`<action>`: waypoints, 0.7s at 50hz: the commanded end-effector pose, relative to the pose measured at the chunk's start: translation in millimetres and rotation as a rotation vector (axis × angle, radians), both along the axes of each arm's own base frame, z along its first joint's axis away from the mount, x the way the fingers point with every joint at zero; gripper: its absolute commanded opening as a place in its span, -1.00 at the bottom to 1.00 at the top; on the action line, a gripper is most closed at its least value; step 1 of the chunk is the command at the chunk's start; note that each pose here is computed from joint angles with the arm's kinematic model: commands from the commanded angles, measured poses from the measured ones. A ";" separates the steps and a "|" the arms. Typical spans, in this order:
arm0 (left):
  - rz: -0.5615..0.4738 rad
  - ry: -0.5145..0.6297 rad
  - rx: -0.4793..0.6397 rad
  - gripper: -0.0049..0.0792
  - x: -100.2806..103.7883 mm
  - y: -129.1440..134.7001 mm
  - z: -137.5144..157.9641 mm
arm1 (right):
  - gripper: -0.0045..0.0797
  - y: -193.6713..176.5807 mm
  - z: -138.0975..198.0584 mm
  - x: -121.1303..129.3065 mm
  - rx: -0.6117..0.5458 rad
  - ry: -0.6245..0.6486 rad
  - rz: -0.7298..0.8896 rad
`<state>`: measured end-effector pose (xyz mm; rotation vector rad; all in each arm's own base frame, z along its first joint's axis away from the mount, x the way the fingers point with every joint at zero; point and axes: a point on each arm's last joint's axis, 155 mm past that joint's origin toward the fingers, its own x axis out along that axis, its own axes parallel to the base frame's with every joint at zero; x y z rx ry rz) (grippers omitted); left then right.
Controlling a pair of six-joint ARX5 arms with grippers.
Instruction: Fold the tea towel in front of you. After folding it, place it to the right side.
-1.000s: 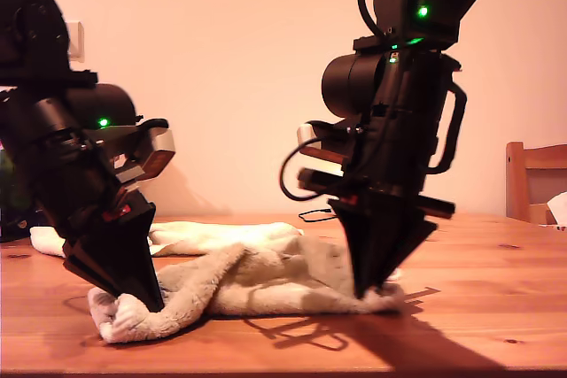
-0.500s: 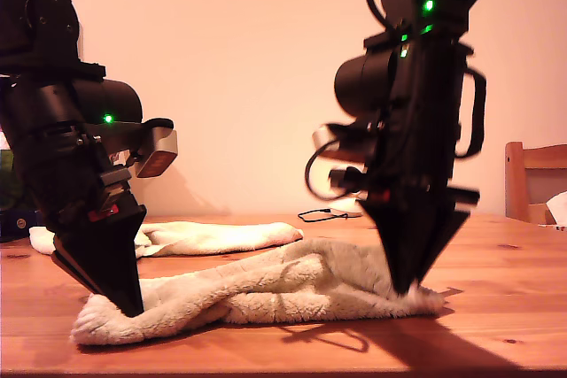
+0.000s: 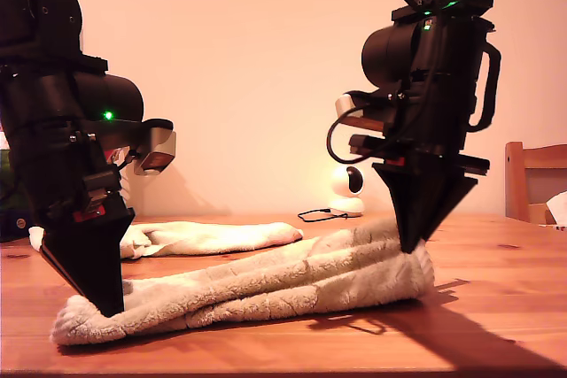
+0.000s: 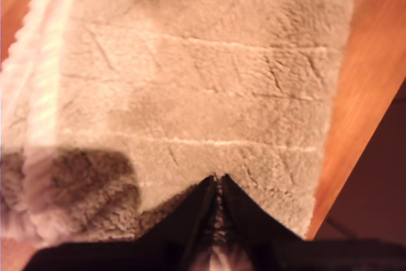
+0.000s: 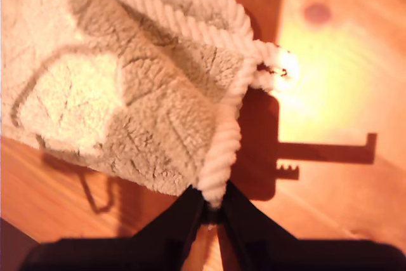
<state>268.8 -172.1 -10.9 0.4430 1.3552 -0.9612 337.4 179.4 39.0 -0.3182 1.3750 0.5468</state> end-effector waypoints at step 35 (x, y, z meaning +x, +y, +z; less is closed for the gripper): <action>0.172 0.147 0.173 -0.85 -21.4 32.3 -36.4 | -0.48 25.6 48.9 3.6 0.155 0.029 0.024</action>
